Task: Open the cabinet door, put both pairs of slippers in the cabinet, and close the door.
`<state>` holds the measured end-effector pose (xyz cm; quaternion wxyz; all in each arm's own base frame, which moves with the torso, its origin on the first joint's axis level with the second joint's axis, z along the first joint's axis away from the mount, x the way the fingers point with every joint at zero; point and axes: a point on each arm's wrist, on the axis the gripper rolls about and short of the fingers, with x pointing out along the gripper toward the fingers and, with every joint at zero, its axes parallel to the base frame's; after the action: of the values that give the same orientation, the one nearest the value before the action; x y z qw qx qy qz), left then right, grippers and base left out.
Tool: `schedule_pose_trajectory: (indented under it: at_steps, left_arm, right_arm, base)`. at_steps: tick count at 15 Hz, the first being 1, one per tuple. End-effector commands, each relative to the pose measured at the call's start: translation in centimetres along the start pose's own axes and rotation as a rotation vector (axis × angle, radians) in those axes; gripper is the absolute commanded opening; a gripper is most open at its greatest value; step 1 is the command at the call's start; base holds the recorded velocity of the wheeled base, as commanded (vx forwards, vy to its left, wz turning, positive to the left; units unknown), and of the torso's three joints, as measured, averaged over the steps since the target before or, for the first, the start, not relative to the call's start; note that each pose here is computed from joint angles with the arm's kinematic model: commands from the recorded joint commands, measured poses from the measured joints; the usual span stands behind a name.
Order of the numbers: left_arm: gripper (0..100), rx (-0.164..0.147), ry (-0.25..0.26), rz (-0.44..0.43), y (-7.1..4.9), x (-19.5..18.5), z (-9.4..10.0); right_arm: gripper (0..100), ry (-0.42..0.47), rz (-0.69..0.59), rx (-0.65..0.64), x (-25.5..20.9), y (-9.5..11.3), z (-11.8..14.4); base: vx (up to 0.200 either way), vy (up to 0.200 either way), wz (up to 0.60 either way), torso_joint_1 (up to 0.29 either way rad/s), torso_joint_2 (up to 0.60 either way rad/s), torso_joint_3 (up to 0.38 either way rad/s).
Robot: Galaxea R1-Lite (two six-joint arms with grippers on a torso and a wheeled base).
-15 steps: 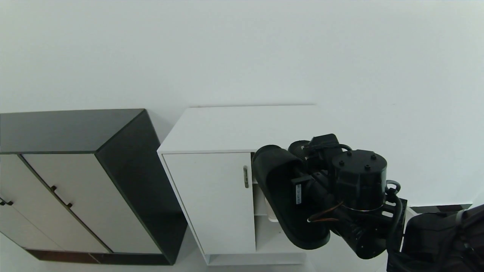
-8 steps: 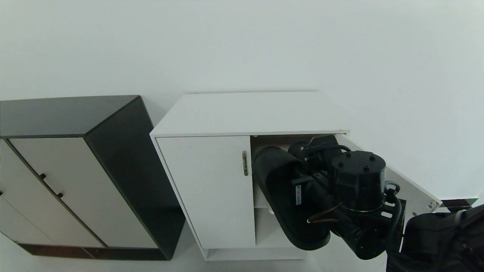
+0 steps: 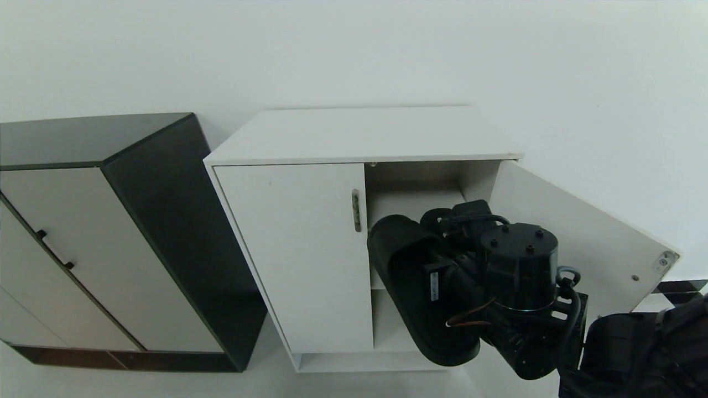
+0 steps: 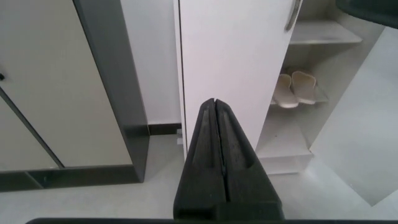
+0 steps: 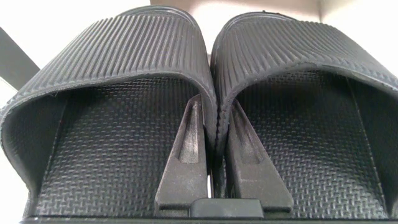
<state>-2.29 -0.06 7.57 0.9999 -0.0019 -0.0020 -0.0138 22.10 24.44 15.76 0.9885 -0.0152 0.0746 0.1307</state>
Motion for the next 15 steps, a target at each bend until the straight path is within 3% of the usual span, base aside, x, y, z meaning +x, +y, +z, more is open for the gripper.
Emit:
schedule_pose_trajectory:
  at_steps: [1, 15]
  left_arm:
    - [0, -0.001, 0.001, 0.000, 0.0, 0.0, 0.0]
    - [0, -0.001, 0.001, 0.000, 0.0, 0.0, 0.0]
  right_arm:
    - [0, 0.004, -0.004, -0.003, 0.2, 0.0, -0.2]
    - [0, 0.024, -0.030, -0.012, 1.2, -0.4, -1.1]
  base:
    - [0.000, 0.000, 0.00, -0.173, 0.49, 0.310]
    - [0.000, 0.000, 0.00, -0.105, 0.46, 0.353]
